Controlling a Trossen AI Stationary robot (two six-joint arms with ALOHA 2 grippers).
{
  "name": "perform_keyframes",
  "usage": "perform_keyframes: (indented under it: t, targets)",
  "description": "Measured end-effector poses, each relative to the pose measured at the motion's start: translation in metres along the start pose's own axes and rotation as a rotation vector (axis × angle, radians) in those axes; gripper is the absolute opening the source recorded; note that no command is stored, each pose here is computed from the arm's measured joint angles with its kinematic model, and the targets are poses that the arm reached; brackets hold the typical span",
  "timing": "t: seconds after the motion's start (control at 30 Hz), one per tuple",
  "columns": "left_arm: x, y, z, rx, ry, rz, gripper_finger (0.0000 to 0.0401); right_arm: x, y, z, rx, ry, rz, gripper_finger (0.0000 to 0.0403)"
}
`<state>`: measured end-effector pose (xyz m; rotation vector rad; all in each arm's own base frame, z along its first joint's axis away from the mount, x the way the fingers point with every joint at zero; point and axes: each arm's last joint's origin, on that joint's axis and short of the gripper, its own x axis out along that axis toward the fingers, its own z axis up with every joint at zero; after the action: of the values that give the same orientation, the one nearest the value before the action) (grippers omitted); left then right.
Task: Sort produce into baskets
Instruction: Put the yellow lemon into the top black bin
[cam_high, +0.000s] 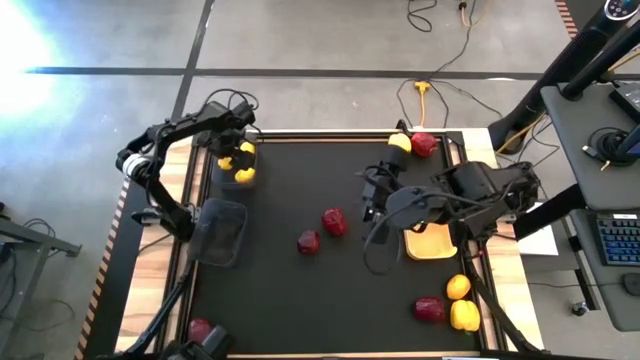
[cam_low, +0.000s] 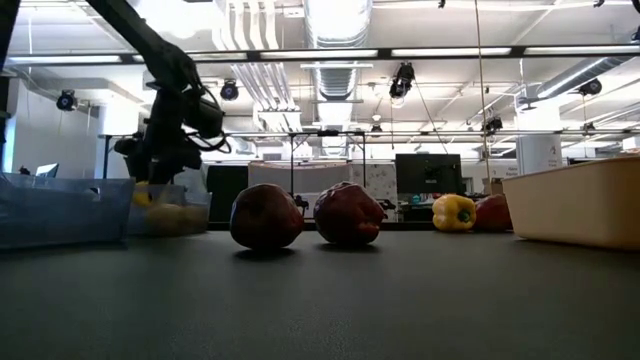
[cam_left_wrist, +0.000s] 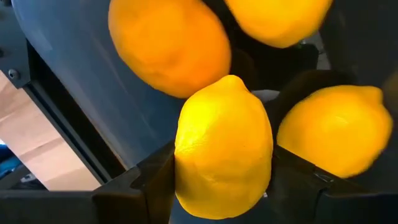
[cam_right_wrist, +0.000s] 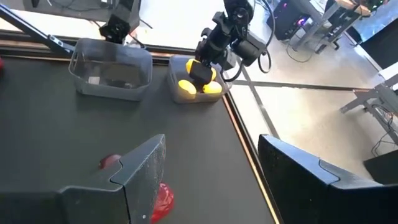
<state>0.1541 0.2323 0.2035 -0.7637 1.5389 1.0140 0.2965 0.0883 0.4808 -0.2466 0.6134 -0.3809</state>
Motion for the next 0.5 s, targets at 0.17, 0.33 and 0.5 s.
perform_keyframes:
  t: [0.17, 0.33, 0.5]
  targets:
    - [0.002, -0.001, 0.001, 0.001, 0.006, 0.003, 0.0194, 0.005, 0.009, -0.004, 0.033, 0.039, 0.01, 0.0249]
    - [0.002, 0.0, -0.001, 0.001, 0.025, 0.007, 0.0221, 0.001, 0.019, -0.018, 0.1, 0.154, 0.003, 0.0249]
    - [0.0, 0.0, -0.005, -0.005, 0.057, 0.011, 0.0269, -0.005, 0.033, -0.032, 0.223, 0.235, -0.019, 0.0249]
